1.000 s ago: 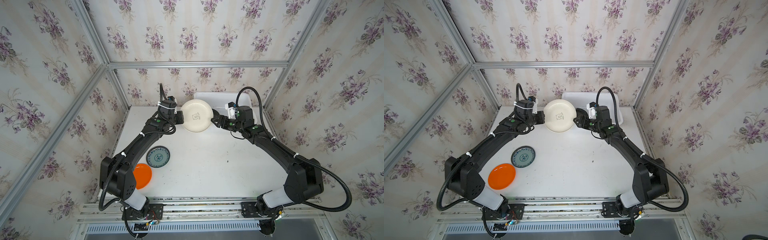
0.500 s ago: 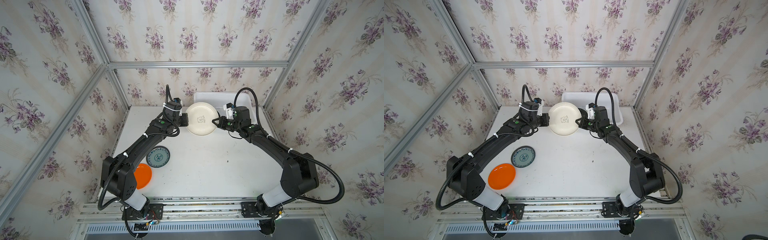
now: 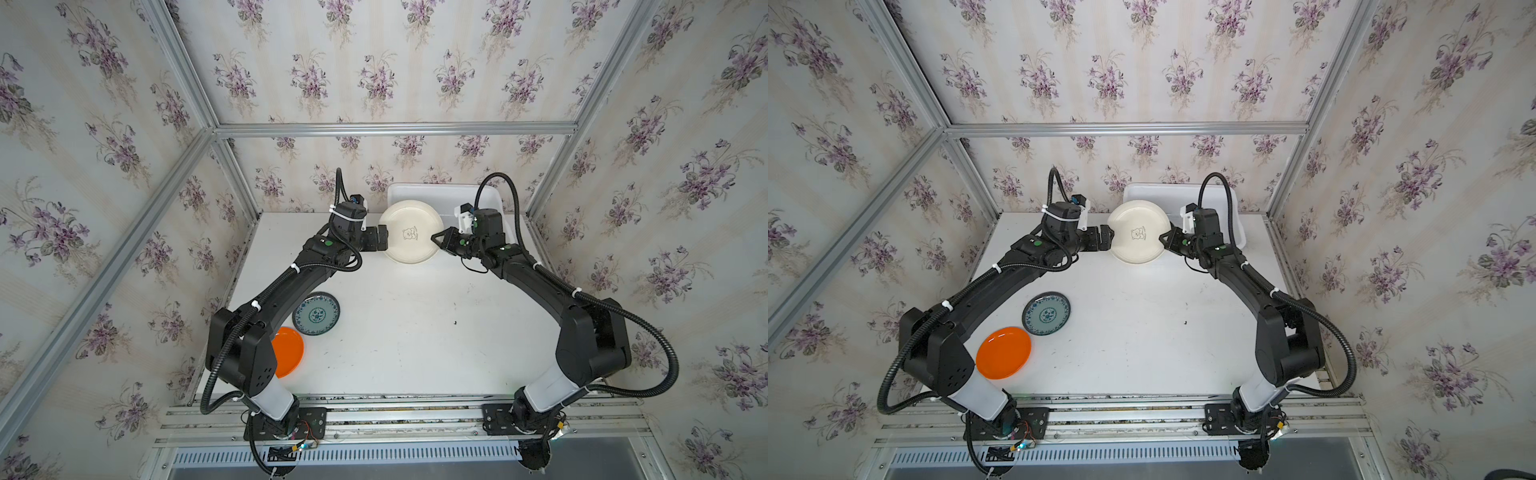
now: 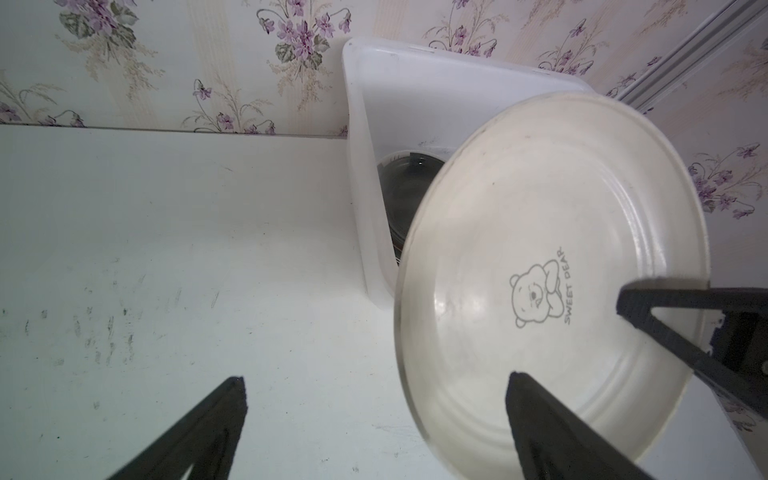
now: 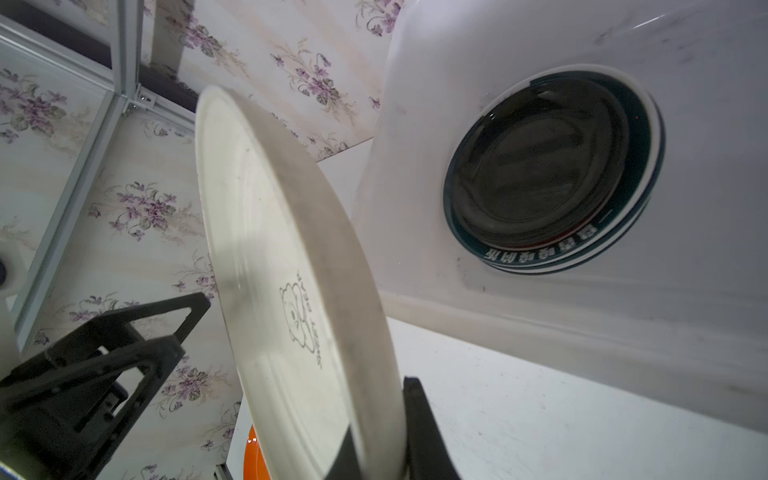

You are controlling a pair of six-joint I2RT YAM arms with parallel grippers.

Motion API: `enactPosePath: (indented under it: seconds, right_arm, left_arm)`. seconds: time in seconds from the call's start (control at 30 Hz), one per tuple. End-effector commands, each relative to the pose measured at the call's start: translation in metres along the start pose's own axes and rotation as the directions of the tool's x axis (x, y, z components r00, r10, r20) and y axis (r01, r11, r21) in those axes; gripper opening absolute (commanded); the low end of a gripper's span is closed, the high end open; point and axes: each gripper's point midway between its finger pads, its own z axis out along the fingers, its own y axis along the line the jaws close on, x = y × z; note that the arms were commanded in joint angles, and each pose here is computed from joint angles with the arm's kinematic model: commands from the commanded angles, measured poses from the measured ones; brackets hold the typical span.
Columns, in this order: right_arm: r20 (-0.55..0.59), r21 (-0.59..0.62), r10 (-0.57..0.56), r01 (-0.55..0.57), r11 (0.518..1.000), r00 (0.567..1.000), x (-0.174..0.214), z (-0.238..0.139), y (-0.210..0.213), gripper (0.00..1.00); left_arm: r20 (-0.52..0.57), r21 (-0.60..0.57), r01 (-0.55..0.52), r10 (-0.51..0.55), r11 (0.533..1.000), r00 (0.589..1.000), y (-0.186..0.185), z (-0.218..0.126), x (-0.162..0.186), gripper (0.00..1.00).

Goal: Place the plates into the plastic bin on the countertop
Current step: 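Carry the cream plate into the bin with the right gripper while the left gripper releases, then open the right gripper on the stack while the left gripper nears the blue plate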

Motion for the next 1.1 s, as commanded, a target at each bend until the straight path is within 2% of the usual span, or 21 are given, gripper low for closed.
enactPosePath:
  seconds: [0.0,0.1,0.27,0.43,0.63,0.83,1.07]
  right_arm:
    - [0.037,0.011,-0.028,0.028,1.0,0.999,-0.024,0.001,-0.002,0.0]
    - [0.039,0.038,-0.03,0.028,0.999,0.999,-0.044,0.009,-0.015,0.0]
    - [0.072,0.068,0.039,-0.044,0.997,0.997,-0.079,0.023,-0.049,0.0]
    - [0.088,0.126,0.087,-0.097,0.987,0.992,-0.09,0.045,-0.088,0.0]
    - [-0.005,0.246,0.113,-0.109,0.963,0.994,-0.079,0.067,-0.12,0.0]
    - [-0.086,0.38,0.074,-0.036,0.924,0.993,-0.06,0.079,-0.147,0.0]
    - [-0.163,0.426,0.089,-0.011,0.905,0.983,-0.05,0.098,-0.157,0.0]
  left_arm:
    - [0.043,-0.023,-0.009,0.01,1.0,0.999,0.003,-0.007,-0.011,1.0]
    - [0.044,-0.038,-0.007,0.009,0.999,0.999,0.007,-0.008,-0.01,1.0]
    - [0.068,-0.071,-0.012,0.017,0.997,0.998,0.013,-0.016,-0.013,1.0]
    - [0.093,-0.104,-0.005,0.015,0.995,0.996,0.019,-0.025,-0.017,1.0]
    - [0.093,-0.116,-0.001,0.012,0.993,0.996,0.023,-0.026,-0.015,1.0]
    - [0.089,-0.107,0.001,0.009,0.994,0.996,0.021,-0.024,-0.015,1.0]
    - [0.087,-0.13,0.014,-0.002,0.991,0.996,0.027,-0.024,-0.011,1.0]
